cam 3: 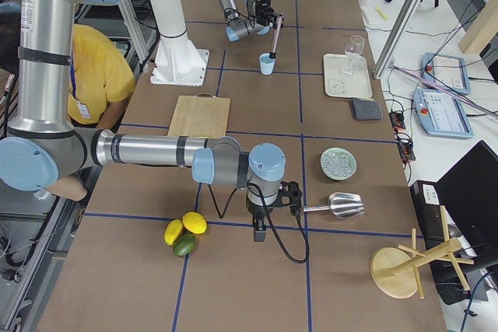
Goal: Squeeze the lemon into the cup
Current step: 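Lower the muddler into the cup and press down on the lemon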
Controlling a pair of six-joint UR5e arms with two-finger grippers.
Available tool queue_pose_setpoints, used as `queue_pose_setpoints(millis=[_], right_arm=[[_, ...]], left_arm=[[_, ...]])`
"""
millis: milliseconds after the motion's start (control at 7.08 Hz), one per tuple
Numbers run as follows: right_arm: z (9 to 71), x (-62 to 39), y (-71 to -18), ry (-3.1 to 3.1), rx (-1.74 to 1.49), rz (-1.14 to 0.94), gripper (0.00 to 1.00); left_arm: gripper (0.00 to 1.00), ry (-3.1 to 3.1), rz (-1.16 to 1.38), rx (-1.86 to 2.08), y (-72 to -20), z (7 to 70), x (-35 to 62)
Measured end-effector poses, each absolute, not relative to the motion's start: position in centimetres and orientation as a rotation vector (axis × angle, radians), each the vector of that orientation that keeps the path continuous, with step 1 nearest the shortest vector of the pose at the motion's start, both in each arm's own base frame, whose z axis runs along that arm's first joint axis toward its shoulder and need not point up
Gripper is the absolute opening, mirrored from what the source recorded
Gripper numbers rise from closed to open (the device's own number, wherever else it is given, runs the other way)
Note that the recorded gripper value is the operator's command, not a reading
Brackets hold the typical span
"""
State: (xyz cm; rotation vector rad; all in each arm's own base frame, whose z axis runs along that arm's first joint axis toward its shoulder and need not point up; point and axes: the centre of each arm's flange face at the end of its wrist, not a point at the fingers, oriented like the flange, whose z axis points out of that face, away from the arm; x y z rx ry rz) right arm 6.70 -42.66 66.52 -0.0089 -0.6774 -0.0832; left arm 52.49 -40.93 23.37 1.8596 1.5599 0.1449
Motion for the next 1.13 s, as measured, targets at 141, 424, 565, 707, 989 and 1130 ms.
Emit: queue_pose_setpoints(millis=[141,424,565,707,989,1130], right_arm=[[66.6,6.8,-42.6,-0.677,-0.009,-0.081,1.0],[66.8,6.8,-42.5,-0.678,-0.013,-0.079,1.0],[66.9,6.8,-42.4,-0.678,-0.015,-0.078,1.0],[66.9,6.9,-42.4,-0.678,-0.016,-0.077,1.0],[67.1,7.0,-42.4,-0.673,-0.018,-0.075,1.0],[67.2,7.0,-42.4,-0.671,-0.02,-0.074,1.0]], left_arm=[[0.0,1.553,0.153,1.858,-40.6,23.8,52.8],[0.0,1.552,0.165,1.847,-39.8,24.9,53.0],[0.0,1.548,0.169,1.839,-39.3,25.6,53.3],[0.0,1.531,0.17,1.836,-38.8,26.2,53.8],[0.0,1.509,0.175,1.825,-37.6,27.0,54.8],[0.0,1.504,0.175,1.817,-37.2,27.3,55.2]])
